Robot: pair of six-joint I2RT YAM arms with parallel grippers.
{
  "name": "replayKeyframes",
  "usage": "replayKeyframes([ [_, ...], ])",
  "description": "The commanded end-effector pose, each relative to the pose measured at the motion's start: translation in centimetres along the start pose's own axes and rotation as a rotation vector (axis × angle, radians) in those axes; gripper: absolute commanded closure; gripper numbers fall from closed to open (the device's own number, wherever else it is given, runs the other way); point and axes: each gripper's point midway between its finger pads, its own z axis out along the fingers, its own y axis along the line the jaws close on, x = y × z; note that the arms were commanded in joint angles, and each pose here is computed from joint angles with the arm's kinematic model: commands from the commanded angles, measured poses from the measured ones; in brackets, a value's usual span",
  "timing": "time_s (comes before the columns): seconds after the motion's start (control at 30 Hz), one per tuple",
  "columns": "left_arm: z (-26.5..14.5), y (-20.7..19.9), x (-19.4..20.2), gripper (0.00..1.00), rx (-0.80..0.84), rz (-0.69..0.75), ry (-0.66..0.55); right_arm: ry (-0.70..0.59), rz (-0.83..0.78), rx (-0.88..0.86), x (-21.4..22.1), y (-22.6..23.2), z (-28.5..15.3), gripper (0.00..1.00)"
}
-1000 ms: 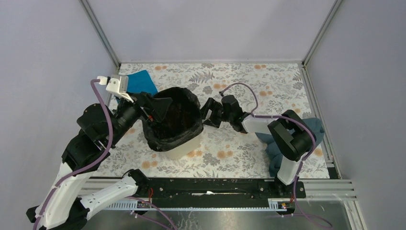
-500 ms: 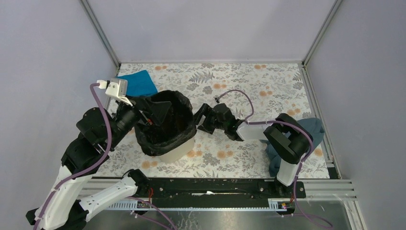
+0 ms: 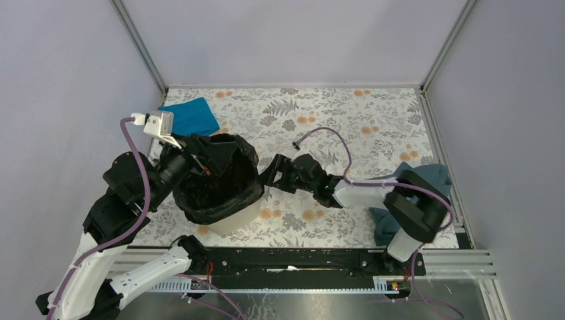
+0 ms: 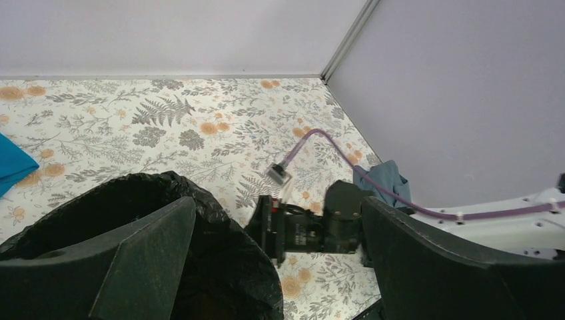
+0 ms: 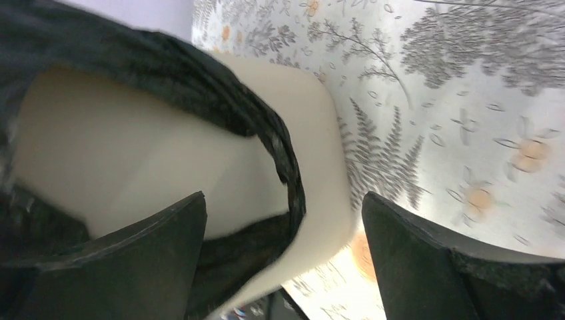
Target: Put the trash bags into the trash bin
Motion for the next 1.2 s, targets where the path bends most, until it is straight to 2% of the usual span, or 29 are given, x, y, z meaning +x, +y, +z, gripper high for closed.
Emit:
replayKeyframes([
  [0.0,-0.1,-0.6,-1.6,0.01,0.012,-0.023,-0.044,-0.137,-0.362,0.170,-3.6,-1.4,-6.1,0.02],
  [0.07,-0.2,-0.6,-2.0,0.01,0.005,-0.021,-0.050,-0.232,-0.505,0.336,-6.5,-3.2,-10.4,0.00],
  [0.17,-0.1,-0.2,-2.8,0.01,-0.029,-0.009,-0.063,-0.304,-0.689,0.455,-9.7,-2.3,-17.5,0.00],
  [0.27,-0.6,0.3,-4.9,0.01,-0.078,-0.010,-0.123,-0.383,-0.790,0.458,-12.6,1.9,-24.6,0.00],
  [0.37,-1.2,0.8,-7.4,0.01,-0.123,-0.005,-0.201,-0.474,-0.817,0.397,-15.0,7.3,-31.3,0.00],
  [0.53,-1.4,0.6,-10.5,0.01,-0.159,0.040,-0.250,-0.583,-0.865,0.290,-17.6,14.1,-38.8,0.00],
  [0.73,-1.6,0.4,-12.1,0.01,-0.176,0.060,-0.276,-0.698,-0.882,0.130,-18.9,19.4,-43.0,0.00],
  [0.97,-1.8,0.9,-11.5,0.01,-0.193,0.055,-0.264,-0.768,-0.858,0.126,-19.7,19.8,-44.0,0.00],
  [1.17,-1.9,1.1,-11.0,0.01,-0.190,0.039,-0.265,-0.826,-0.851,0.179,-20.2,18.0,-44.3,0.00],
])
